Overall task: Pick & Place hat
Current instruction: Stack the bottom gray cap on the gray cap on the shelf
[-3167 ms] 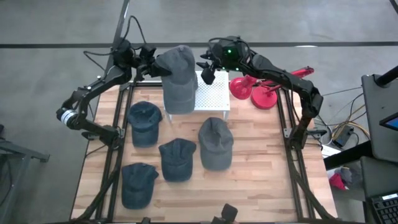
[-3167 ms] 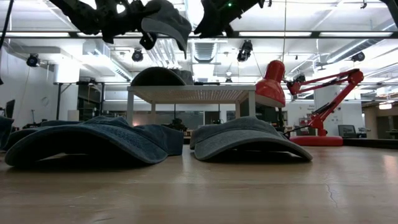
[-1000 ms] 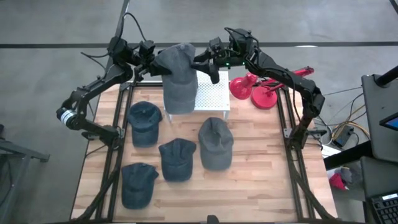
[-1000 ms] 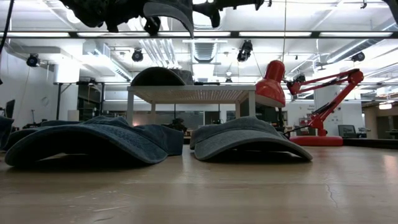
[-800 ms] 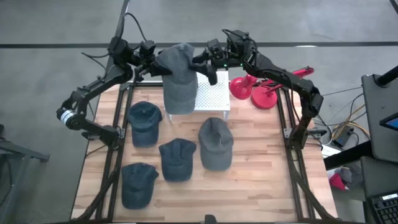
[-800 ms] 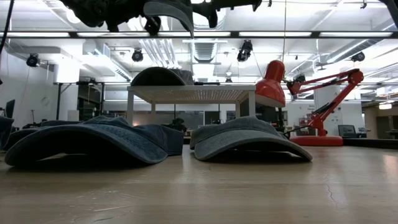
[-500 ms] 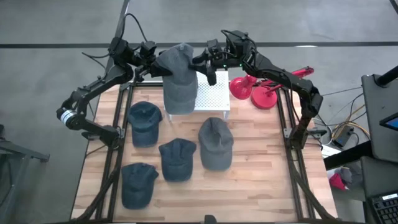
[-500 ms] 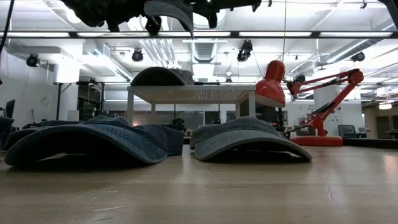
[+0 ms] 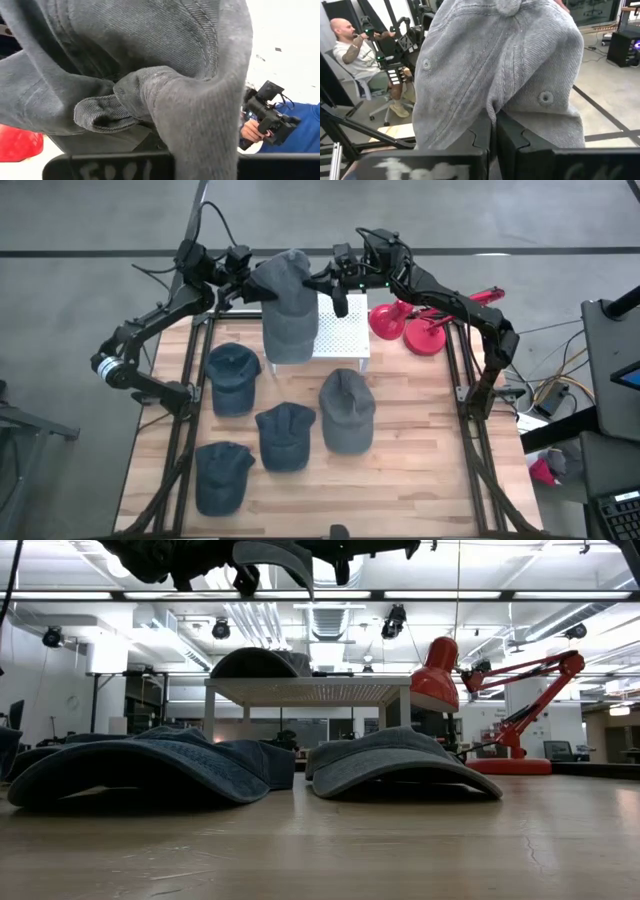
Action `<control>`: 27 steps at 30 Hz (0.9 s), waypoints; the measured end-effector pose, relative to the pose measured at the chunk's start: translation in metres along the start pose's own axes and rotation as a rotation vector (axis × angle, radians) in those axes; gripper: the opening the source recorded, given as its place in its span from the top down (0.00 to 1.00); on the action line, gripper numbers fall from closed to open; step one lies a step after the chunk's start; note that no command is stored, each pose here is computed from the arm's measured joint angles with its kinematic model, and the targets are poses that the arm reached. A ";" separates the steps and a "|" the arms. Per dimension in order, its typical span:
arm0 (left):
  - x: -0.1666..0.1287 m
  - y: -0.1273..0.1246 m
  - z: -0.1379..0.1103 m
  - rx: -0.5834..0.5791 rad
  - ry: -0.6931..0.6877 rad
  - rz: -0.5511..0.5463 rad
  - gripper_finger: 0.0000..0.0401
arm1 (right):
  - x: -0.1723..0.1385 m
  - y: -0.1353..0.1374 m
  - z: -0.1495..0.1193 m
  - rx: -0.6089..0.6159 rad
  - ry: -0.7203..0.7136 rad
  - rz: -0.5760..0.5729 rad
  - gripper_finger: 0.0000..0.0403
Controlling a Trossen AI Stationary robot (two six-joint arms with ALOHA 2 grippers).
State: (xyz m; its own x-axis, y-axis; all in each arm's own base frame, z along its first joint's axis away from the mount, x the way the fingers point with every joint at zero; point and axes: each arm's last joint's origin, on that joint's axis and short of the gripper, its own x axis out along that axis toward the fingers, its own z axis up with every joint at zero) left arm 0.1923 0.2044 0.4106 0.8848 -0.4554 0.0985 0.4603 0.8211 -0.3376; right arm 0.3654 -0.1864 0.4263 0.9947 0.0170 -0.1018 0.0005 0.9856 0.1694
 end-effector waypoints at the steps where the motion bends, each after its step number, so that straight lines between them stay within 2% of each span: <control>1: 0.000 0.000 0.000 -0.005 -0.005 0.005 0.96 | 0.000 0.000 0.000 0.000 -0.001 0.000 0.98; 13: -0.005 0.000 -0.001 -0.002 0.048 -0.029 0.73 | -0.001 -0.002 -0.001 0.047 0.008 -0.036 0.98; 21: -0.023 0.002 0.001 -0.009 0.066 -0.003 0.71 | -0.004 -0.005 -0.002 0.117 0.024 -0.113 0.98; 27: -0.032 0.003 0.002 0.006 0.065 0.018 0.71 | -0.007 -0.004 0.000 0.123 0.017 -0.117 0.98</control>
State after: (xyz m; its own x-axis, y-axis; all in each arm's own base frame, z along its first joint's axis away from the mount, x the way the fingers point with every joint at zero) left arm 0.1660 0.2222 0.4080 0.8864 -0.4618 0.0316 0.4449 0.8312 -0.3333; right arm 0.3590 -0.1906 0.4266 0.9852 -0.0927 -0.1445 0.1299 0.9528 0.2744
